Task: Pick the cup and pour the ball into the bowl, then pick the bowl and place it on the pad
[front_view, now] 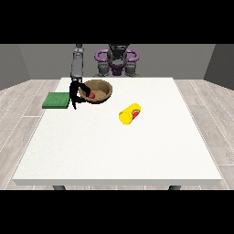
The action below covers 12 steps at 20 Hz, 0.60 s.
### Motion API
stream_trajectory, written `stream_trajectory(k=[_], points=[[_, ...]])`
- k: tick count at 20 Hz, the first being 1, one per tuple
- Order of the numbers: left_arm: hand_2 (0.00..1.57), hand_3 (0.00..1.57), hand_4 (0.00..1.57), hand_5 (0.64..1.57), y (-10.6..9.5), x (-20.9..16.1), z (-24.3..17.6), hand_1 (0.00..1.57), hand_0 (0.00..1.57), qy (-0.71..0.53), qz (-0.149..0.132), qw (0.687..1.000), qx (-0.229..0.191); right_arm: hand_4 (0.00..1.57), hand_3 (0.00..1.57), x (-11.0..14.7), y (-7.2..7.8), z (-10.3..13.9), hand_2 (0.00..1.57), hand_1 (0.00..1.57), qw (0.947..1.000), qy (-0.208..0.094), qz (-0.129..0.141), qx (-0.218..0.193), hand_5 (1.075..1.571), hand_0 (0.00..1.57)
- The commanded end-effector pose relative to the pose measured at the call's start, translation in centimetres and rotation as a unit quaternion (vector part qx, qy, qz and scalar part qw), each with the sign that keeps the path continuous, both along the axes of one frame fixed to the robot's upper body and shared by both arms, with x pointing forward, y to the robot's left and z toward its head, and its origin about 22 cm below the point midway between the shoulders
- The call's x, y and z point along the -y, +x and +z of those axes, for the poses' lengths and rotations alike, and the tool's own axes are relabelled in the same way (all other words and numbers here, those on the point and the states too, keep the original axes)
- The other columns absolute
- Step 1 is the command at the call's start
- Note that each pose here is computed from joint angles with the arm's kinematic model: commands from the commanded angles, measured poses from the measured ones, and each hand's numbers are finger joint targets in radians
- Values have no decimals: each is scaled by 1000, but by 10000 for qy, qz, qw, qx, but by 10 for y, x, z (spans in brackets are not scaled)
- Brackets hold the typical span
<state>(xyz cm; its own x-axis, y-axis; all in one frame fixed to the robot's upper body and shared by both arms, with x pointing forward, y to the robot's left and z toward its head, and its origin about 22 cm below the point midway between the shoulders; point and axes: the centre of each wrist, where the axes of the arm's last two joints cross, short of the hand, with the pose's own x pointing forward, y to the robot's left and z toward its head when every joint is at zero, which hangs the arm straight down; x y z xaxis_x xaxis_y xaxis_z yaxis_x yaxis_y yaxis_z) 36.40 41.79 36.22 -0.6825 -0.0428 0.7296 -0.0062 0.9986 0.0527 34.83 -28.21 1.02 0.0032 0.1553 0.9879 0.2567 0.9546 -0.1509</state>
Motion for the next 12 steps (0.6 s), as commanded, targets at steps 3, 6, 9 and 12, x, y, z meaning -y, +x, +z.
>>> stream_trajectory(k=[3,6,9,12], points=[[0,0,0,1547,5,-35,-47,0,0,-192,426,9969,-633,1263,1571,-8,22,68,1571,1571,9943,-618,102,-863,1464,1571],[0,0,0,1543,-12,-68,-62,0,0,-227,568,9957,-696,1250,1571,-8,24,84,1571,1571,9936,-564,208,-954,1476,1571],[0,0,0,1542,-17,-69,-58,0,0,-158,614,9974,-327,1283,1571,32,27,88,1571,1571,9947,-321,236,-951,1481,1571],[0,0,0,1539,-27,-75,-40,0,0,-165,725,9972,-79,1299,1571,77,17,85,1571,1571,9950,-779,112,-612,1520,1571]])
